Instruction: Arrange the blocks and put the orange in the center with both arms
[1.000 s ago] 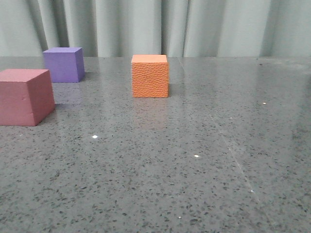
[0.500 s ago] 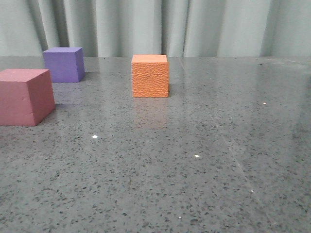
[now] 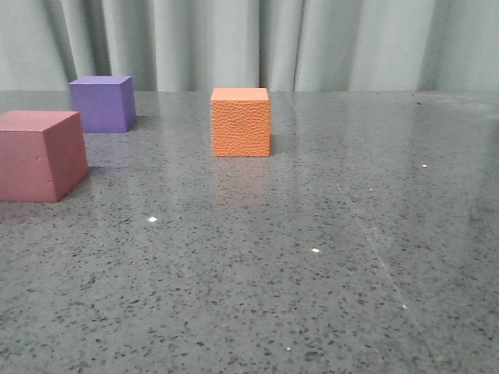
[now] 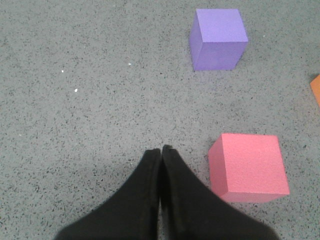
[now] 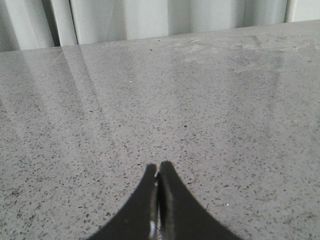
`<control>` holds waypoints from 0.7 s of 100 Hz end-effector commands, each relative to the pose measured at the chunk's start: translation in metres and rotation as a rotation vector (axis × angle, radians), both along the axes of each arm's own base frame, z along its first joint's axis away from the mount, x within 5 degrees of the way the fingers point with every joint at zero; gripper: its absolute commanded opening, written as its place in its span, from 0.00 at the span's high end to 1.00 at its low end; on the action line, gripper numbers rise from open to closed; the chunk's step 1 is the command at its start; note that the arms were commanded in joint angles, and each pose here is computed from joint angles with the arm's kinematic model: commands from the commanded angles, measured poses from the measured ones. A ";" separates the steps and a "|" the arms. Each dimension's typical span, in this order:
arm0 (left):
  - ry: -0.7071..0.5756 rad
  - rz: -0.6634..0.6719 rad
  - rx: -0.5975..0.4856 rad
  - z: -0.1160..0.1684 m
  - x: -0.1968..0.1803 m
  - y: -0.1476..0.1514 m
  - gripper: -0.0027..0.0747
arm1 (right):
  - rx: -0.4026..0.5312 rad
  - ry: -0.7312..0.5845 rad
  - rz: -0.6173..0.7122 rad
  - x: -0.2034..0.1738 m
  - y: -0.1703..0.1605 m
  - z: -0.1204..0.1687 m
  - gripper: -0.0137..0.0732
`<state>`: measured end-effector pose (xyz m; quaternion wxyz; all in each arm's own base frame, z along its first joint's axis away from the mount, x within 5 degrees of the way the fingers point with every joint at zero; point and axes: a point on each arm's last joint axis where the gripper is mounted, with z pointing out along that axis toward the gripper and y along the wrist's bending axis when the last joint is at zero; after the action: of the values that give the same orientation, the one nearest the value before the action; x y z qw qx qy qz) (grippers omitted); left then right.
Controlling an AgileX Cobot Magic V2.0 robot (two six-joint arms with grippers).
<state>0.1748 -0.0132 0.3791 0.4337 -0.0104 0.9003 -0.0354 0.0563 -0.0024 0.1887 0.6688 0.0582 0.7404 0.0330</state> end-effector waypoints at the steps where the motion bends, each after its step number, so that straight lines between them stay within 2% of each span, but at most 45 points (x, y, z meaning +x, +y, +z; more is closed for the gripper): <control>1: -0.124 0.000 -0.019 0.018 0.002 0.000 0.93 | -0.014 -0.122 0.005 -0.002 0.001 0.014 0.92; 8: -0.146 -0.002 -0.033 0.020 0.002 -0.001 0.80 | -0.014 -0.122 0.005 -0.002 0.001 0.014 0.92; 12: -0.160 -0.002 -0.036 0.022 0.002 -0.001 0.69 | -0.014 -0.122 0.005 -0.002 0.001 0.014 0.92; 14: -0.168 -0.002 -0.037 0.023 0.001 -0.001 0.61 | -0.014 -0.122 0.005 -0.002 0.001 0.014 0.92; 17: -0.175 -0.003 -0.036 0.024 0.000 -0.001 0.53 | -0.014 -0.122 0.005 -0.002 0.001 0.014 0.92; 27: -0.179 -0.003 -0.036 0.024 0.000 -0.001 0.14 | -0.014 -0.122 0.005 -0.002 0.001 0.014 0.92; 31: -0.179 -0.003 -0.036 0.024 0.000 -0.001 0.04 | -0.014 -0.122 0.005 -0.002 0.001 0.014 0.92; 48: -0.179 -0.003 -0.035 0.024 0.001 -0.001 0.17 | -0.014 -0.122 0.005 -0.002 0.001 0.014 0.92; 70: -0.246 -0.007 -0.080 0.030 0.004 -0.003 0.27 | -0.014 -0.122 0.005 -0.002 0.001 0.014 0.92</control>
<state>0.1775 -0.0150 0.3884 0.4820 -0.0138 0.8746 -0.0515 0.0563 -0.0024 0.1887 0.6688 0.0582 0.7404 0.0330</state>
